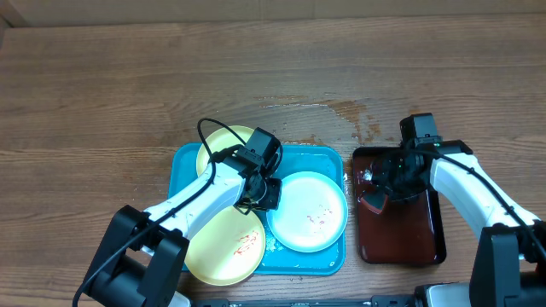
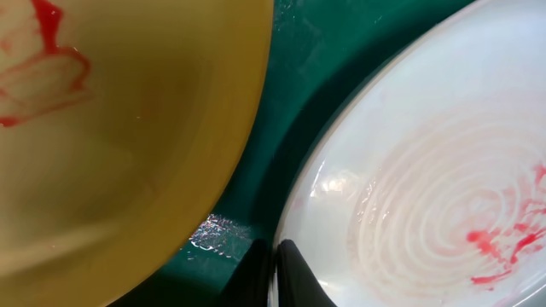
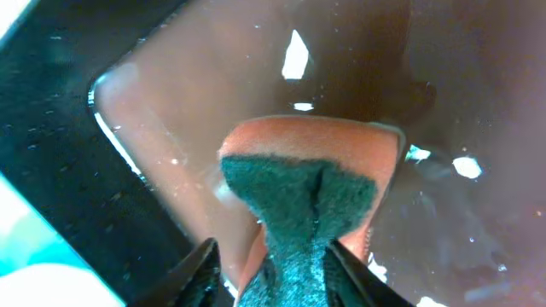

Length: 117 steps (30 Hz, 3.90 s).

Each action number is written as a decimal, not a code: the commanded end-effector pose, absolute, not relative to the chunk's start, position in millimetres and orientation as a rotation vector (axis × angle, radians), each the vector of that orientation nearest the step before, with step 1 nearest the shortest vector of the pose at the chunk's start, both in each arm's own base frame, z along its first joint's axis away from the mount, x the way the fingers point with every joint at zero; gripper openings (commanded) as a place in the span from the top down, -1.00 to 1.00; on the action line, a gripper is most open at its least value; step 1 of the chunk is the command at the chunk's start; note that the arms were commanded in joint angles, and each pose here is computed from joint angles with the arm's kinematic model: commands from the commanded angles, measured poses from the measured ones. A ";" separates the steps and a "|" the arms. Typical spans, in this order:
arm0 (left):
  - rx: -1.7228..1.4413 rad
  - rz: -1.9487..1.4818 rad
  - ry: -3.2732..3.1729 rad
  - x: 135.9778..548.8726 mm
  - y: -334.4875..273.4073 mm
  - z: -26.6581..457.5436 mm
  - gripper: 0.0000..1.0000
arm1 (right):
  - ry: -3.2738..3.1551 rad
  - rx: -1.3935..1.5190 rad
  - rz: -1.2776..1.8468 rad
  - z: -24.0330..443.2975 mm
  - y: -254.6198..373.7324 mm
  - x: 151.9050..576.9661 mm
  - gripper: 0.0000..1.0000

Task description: Clean dirty plates on tray and stack at the side

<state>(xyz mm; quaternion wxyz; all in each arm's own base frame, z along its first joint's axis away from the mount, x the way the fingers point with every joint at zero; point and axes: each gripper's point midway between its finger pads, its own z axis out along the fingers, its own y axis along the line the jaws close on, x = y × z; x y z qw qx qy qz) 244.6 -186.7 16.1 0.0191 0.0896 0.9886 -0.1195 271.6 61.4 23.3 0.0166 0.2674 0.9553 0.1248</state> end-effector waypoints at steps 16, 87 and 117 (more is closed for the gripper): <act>0.294 -0.378 3.077 241.9 -187.4 13.7 0.91 | 2.967 0.814 0.372 13.4 59.7 265.3 0.92; 0.000 -0.107 3.059 253.4 -156.5 9.7 0.92 | 3.006 0.044 0.466 138.9 96.8 246.6 0.92; -0.021 -0.180 3.061 253.8 -165.3 10.5 0.92 | 3.053 -0.238 0.559 85.9 202.5 254.3 0.92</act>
